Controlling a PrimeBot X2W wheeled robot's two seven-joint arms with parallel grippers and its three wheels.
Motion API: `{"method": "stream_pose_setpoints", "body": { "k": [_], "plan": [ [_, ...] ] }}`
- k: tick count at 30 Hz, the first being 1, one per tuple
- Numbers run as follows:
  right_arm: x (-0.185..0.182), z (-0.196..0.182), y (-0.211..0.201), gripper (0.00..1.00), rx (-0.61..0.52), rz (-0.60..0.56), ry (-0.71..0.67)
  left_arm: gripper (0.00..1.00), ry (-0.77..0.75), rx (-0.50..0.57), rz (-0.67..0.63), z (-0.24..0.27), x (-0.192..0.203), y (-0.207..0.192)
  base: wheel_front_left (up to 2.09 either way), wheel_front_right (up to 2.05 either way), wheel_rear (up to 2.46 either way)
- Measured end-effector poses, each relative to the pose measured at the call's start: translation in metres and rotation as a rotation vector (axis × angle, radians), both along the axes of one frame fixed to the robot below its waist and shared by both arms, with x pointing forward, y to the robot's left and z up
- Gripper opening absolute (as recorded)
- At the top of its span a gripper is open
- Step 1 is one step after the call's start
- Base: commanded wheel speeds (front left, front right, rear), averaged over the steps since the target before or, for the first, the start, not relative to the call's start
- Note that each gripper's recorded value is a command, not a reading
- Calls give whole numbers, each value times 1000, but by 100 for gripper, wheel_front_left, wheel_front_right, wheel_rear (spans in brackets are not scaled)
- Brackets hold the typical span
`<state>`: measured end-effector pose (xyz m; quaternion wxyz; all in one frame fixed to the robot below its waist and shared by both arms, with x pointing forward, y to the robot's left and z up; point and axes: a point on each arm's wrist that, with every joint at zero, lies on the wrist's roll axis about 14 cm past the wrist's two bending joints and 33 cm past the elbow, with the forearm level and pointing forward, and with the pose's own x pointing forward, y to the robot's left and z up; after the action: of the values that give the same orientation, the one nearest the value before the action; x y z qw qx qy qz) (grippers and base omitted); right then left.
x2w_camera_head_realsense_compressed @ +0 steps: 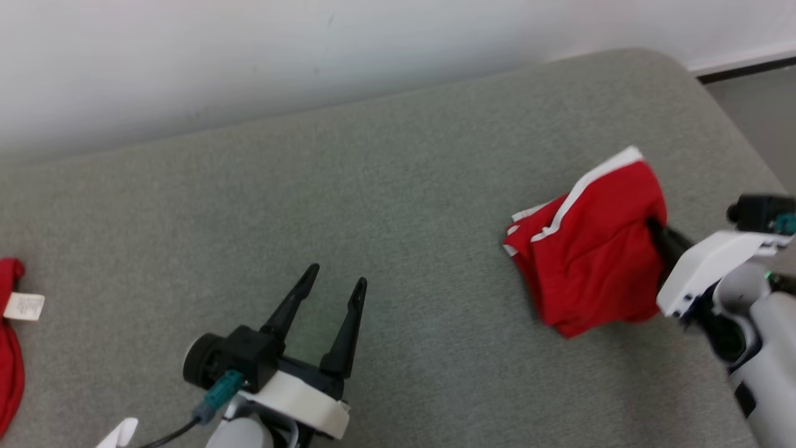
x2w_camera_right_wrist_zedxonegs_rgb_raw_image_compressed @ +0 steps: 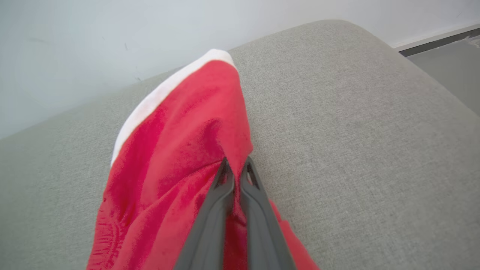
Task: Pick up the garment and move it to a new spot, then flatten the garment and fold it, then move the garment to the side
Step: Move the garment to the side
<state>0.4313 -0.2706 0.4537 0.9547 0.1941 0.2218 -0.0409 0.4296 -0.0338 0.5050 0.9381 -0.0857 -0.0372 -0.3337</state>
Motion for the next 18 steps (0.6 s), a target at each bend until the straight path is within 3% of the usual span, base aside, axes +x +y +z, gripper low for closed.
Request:
{"method": "stream_pose_setpoints", "body": {
  "k": [10, 18],
  "plan": [
    [70, 1, -54, 0, -223, 36, 73, 100, 62, 30, 40, -45, 38, 23, 0, 0, 0],
    [90, -21, -117, 0, -351, -64, 174, 100, 115, 49, 89, -77, 54, 45, 0, 0, 0]
  ]
}}
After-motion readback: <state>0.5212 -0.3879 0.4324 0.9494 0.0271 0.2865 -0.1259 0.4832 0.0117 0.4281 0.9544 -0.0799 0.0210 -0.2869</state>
